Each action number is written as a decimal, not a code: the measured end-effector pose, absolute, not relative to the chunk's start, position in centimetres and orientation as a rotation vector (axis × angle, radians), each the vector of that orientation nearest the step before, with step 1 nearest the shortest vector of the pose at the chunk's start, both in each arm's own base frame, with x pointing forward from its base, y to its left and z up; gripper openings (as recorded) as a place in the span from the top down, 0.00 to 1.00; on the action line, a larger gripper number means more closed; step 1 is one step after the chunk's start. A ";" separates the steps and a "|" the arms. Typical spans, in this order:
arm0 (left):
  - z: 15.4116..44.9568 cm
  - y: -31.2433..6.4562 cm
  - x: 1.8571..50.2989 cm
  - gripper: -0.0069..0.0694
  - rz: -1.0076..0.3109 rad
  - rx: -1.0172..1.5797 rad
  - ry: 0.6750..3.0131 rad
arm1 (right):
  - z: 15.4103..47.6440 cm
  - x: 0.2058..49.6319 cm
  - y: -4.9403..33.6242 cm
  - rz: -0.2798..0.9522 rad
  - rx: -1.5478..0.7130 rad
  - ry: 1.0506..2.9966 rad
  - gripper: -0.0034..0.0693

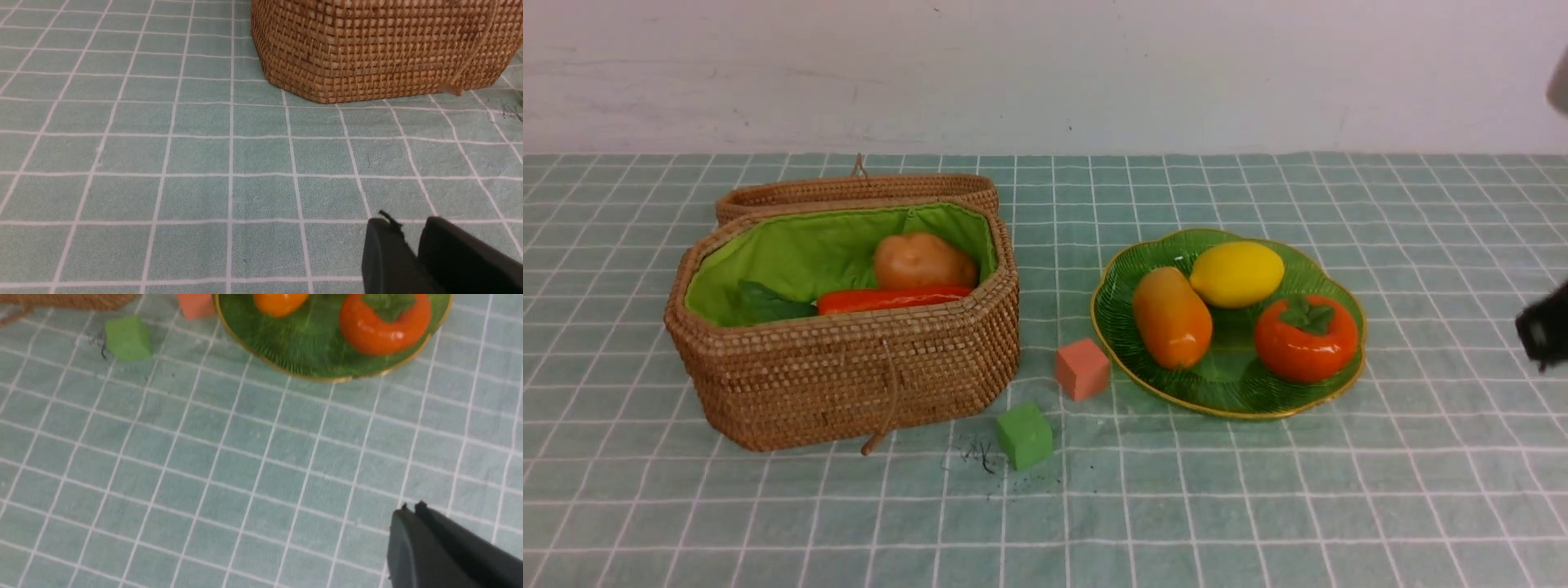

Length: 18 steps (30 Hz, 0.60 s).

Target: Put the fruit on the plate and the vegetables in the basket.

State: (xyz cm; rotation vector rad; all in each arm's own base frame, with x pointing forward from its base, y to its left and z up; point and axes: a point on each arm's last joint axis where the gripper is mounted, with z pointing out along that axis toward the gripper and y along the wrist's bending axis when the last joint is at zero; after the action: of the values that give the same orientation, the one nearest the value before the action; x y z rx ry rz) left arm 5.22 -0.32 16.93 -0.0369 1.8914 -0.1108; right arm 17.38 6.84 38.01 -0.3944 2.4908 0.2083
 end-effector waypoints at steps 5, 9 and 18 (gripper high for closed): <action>16.9 -0.3 5.2 0.75 -0.111 -0.037 1.891 | 34.7 16.3 6.5 0.196 -0.401 2.587 0.97; 16.9 -0.3 5.2 0.74 -0.111 -0.037 1.891 | 33.1 16.3 5.4 -0.014 -0.644 2.574 0.96; 16.9 -0.3 5.2 0.73 -0.111 -0.037 1.891 | 37.6 11.5 -0.7 -0.611 -0.829 2.135 0.96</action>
State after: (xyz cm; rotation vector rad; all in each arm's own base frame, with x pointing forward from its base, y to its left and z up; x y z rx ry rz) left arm 5.23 -0.32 16.94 -0.0369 1.8909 -0.1108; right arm 11.50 -0.75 37.62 -0.8292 2.1352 -0.6115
